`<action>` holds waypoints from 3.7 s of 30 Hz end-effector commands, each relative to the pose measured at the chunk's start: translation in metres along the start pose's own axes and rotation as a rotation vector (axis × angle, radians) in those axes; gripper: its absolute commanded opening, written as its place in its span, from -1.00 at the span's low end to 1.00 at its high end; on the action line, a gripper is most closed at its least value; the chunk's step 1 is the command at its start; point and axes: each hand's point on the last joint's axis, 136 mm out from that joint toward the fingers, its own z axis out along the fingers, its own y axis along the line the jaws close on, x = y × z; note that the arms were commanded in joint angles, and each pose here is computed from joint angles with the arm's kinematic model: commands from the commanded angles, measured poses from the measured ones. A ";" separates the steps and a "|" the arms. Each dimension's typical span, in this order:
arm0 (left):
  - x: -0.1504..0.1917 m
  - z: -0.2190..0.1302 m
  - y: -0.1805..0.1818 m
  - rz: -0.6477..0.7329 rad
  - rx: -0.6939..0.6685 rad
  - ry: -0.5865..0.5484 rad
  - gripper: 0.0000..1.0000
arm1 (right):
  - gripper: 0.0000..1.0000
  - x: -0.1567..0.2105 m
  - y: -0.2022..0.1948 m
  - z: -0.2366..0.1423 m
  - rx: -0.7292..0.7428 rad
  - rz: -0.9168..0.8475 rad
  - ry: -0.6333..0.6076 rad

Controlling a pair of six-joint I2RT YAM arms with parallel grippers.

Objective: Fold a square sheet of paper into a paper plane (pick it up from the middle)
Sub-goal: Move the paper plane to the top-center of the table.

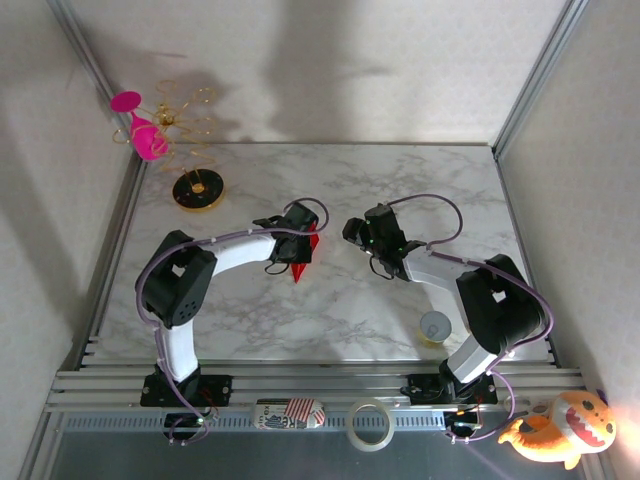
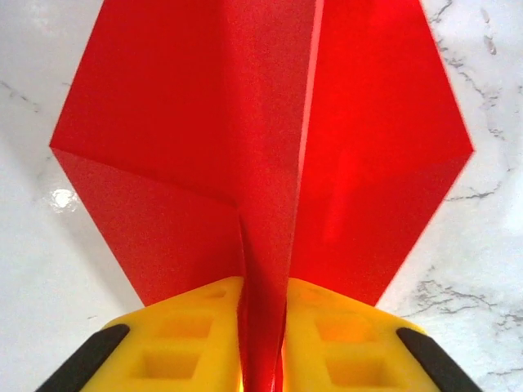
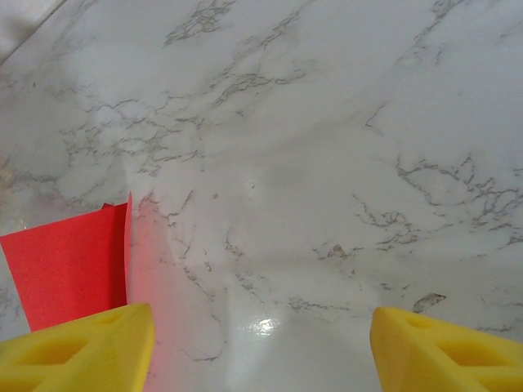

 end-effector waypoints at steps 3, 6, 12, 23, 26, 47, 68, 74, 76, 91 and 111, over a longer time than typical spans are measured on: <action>-0.004 0.000 0.001 0.002 -0.006 0.008 -0.58 | 0.42 -0.004 -0.003 0.003 0.017 0.012 -0.002; -0.004 0.001 0.001 0.003 -0.009 0.009 -0.57 | 0.41 -0.003 -0.002 0.005 0.015 0.013 0.005; -0.003 0.004 0.002 0.005 -0.018 0.016 -0.57 | 0.41 -0.002 -0.001 0.006 0.016 0.013 0.013; 0.000 0.010 0.003 0.002 -0.024 0.025 -0.58 | 0.44 -0.002 -0.001 0.006 0.015 0.010 0.011; 0.000 0.011 0.004 0.000 -0.030 0.025 -0.58 | 0.45 -0.002 -0.002 0.006 0.017 0.011 0.014; -0.091 0.004 -0.016 -0.078 -0.020 -0.202 -0.92 | 0.69 -0.023 -0.018 -0.020 0.028 -0.058 -0.085; -0.122 0.059 -0.027 -0.073 -0.111 -0.182 -0.54 | 0.97 -0.028 -0.023 -0.030 0.024 -0.130 -0.110; -0.121 0.064 -0.026 -0.069 -0.118 -0.173 -0.43 | 0.97 -0.029 -0.022 -0.029 0.022 -0.126 -0.110; -0.120 0.066 -0.025 -0.069 -0.122 -0.169 -0.40 | 0.97 -0.029 -0.021 -0.029 0.021 -0.127 -0.108; -0.106 0.088 -0.011 -0.104 -0.169 -0.129 -0.08 | 0.97 -0.026 -0.023 -0.025 0.031 -0.124 -0.092; -0.105 0.097 -0.009 -0.160 -0.168 -0.111 -0.04 | 0.97 -0.026 -0.023 -0.022 0.038 -0.120 -0.081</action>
